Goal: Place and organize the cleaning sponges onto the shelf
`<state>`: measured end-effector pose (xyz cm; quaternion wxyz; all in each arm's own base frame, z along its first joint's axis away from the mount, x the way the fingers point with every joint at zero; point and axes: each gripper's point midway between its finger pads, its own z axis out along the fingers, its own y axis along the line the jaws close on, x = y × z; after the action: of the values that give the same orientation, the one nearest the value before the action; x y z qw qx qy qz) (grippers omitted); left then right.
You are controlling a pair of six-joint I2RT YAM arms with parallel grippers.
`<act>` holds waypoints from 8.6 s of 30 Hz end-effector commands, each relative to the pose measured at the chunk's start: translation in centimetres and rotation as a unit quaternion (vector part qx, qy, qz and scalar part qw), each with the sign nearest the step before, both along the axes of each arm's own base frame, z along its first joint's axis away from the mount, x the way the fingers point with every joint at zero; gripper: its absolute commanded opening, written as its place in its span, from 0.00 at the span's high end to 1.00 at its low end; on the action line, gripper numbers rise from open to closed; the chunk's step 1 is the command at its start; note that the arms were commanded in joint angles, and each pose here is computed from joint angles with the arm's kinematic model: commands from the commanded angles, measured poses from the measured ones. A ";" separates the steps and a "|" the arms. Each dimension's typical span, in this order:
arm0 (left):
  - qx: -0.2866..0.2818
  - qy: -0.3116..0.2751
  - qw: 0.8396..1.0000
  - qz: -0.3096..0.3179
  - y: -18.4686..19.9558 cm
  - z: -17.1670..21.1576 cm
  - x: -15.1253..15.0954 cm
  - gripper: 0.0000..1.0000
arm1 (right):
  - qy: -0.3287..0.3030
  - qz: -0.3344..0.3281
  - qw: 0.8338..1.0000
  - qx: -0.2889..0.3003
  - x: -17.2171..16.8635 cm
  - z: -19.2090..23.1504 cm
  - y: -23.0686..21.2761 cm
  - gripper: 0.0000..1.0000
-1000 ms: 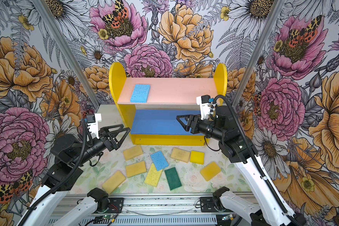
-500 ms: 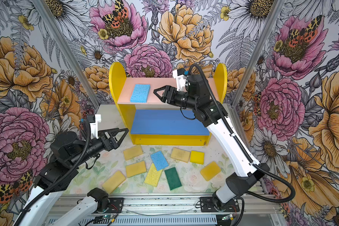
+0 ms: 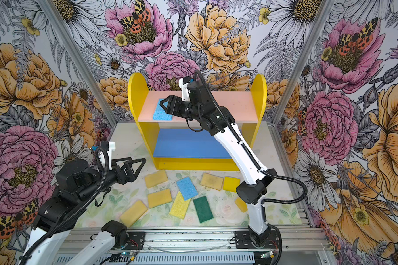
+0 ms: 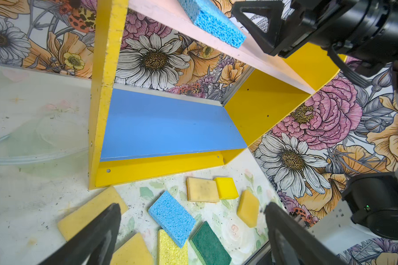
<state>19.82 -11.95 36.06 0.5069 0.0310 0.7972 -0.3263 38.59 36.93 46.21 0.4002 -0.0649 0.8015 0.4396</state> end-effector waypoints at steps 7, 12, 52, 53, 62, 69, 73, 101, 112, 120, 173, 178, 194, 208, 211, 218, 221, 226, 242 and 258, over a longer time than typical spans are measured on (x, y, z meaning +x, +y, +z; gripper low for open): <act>0.014 -0.029 0.999 0.007 0.9 0.9 -1.2 0.01 | -0.042 -0.059 0.997 -0.027 -0.7 2.1 -2.2 0.37; 0.017 -0.033 0.999 0.008 1.1 1.0 -1.5 0.01 | -0.033 -0.074 0.996 -0.027 -0.4 1.8 -2.8 0.37; 0.004 -0.073 0.997 0.025 2.6 3.1 -3.9 0.01 | 0.039 -0.011 0.999 0.035 2.1 -2.9 6.1 0.36; 0.005 -0.074 0.997 0.026 2.7 3.1 -3.9 0.01 | 0.038 -0.009 0.999 0.037 2.0 -2.9 6.3 0.36; 0.006 -0.070 0.997 0.033 2.9 2.8 -3.9 0.01 | 0.028 -0.014 0.999 0.027 1.7 -2.9 6.3 0.35; 0.000 -0.065 0.997 0.032 2.8 2.8 -4.0 0.01 | -0.012 -0.021 1.000 0.017 1.3 -0.8 5.1 0.33; -0.003 -0.059 0.998 0.032 2.7 2.7 -3.8 0.01 | -0.040 -0.022 0.999 0.010 0.7 0.6 4.2 0.33; -0.142 0.216 0.966 0.002 -3.8 -10.4 -1.1 0.01 | -0.055 0.051 0.987 -0.144 -17.2 -9.0 -8.6 0.32; -0.185 0.294 0.938 -0.020 -8.6 -18.1 0.2 0.01 | 0.157 0.073 0.966 -0.191 -20.3 -29.3 -9.2 0.33; -0.185 0.303 0.934 -0.027 -9.3 -19.9 0.4 0.01 | 0.195 0.101 0.947 -0.235 -18.3 -35.5 -6.2 0.33; -0.208 0.302 0.930 -0.033 -8.1 -20.5 1.3 0.01 | 0.231 0.068 0.953 -0.183 -15.5 -39.1 -8.0 1.00; -0.204 0.300 0.931 -0.039 -8.5 -20.6 1.6 0.01 | 0.220 0.063 0.961 -0.154 -15.7 -36.9 -8.1 1.00; -0.266 0.254 0.928 -0.058 -10.0 -18.6 3.2 0.03 | 0.192 0.090 0.976 -0.055 -16.8 -29.1 -6.6 1.00; -0.300 0.221 0.925 -0.080 -11.4 -15.9 3.9 0.13 | 0.169 0.118 0.978 -0.017 -18.3 -25.2 -5.2 1.00; -0.309 0.207 0.924 -0.086 -11.5 -15.0 4.0 0.20 | 0.171 0.123 0.978 -0.013 -18.5 -25.0 -4.8 1.00; -0.287 0.191 0.932 -0.112 -12.0 -13.7 3.7 0.69 | 0.172 0.139 0.975 0.028 -19.0 -24.2 -4.5 0.98; -0.292 0.187 0.931 -0.117 -11.9 -13.3 3.7 0.93 | 0.169 0.146 0.974 0.036 -19.1 -23.9 -4.7 0.74; -0.308 0.175 0.925 -0.139 -12.1 -11.8 3.5 0.99 | 0.168 0.158 0.971 0.070 -19.3 -22.9 -4.8 0.49; -0.309 0.155 0.927 -0.147 -11.9 -9.5 4.0 0.94 | 0.178 0.170 0.964 0.098 -19.4 -22.4 -4.0 0.72; -0.278 0.149 0.938 -0.143 -10.4 -8.9 2.8 0.17 | 0.131 0.124 0.982 0.062 -18.1 -20.2 -5.4 1.00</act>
<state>23.28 -22.83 25.70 0.3064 -0.0640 0.7307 -0.6068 19.59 31.71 22.65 0.1859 -0.0652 0.8198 0.5377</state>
